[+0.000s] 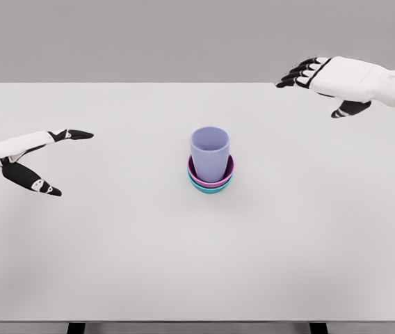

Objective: Stacking bowl and cup with both arms

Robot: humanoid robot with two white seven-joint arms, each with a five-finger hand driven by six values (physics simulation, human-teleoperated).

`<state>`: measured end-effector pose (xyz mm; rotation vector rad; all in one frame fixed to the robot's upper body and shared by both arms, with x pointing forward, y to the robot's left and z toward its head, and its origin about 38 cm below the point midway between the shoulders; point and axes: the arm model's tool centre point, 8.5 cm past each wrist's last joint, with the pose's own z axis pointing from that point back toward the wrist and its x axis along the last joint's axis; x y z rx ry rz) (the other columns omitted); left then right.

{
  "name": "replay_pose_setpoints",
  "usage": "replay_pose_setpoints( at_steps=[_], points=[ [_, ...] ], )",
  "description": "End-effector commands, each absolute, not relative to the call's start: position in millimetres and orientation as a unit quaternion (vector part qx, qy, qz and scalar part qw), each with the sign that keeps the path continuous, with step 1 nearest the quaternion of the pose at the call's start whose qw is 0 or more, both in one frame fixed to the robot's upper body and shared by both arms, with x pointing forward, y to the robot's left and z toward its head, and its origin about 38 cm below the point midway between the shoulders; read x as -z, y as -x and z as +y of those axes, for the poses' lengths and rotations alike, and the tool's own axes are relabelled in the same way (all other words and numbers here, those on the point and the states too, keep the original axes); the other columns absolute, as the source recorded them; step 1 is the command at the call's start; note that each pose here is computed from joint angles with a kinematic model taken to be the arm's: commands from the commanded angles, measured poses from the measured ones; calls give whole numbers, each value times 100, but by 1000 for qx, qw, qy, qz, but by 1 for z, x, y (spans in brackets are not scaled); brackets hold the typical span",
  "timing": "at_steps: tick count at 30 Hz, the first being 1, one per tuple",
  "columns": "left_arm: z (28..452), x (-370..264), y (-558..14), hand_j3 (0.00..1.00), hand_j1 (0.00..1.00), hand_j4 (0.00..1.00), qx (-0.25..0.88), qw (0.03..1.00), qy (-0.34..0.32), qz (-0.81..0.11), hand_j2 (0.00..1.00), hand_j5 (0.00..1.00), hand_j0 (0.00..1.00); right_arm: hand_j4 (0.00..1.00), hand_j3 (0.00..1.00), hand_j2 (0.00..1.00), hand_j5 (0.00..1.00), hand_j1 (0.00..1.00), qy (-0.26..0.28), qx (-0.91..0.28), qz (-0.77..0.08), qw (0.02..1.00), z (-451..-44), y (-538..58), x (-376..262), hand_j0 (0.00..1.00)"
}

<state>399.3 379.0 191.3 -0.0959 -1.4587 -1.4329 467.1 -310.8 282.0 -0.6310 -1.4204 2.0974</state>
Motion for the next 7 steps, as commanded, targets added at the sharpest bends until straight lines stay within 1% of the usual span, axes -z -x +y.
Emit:
replay_pose_setpoints(
  at_steps=[1, 7],
  points=[
    [380, -192, -400, 100, 100, 100, 597, 521, 39, -608, 100, 100, 100, 100, 100, 100, 100, 100, 229, -786, -503, 277, -323, -466, -272, 100],
    [382, -187, -397, 100, 100, 100, 598, 525, 40, -604, 100, 100, 100, 100, 100, 100, 100, 100, 227, -789, -497, 281, -325, -466, -268, 100]
  ],
)
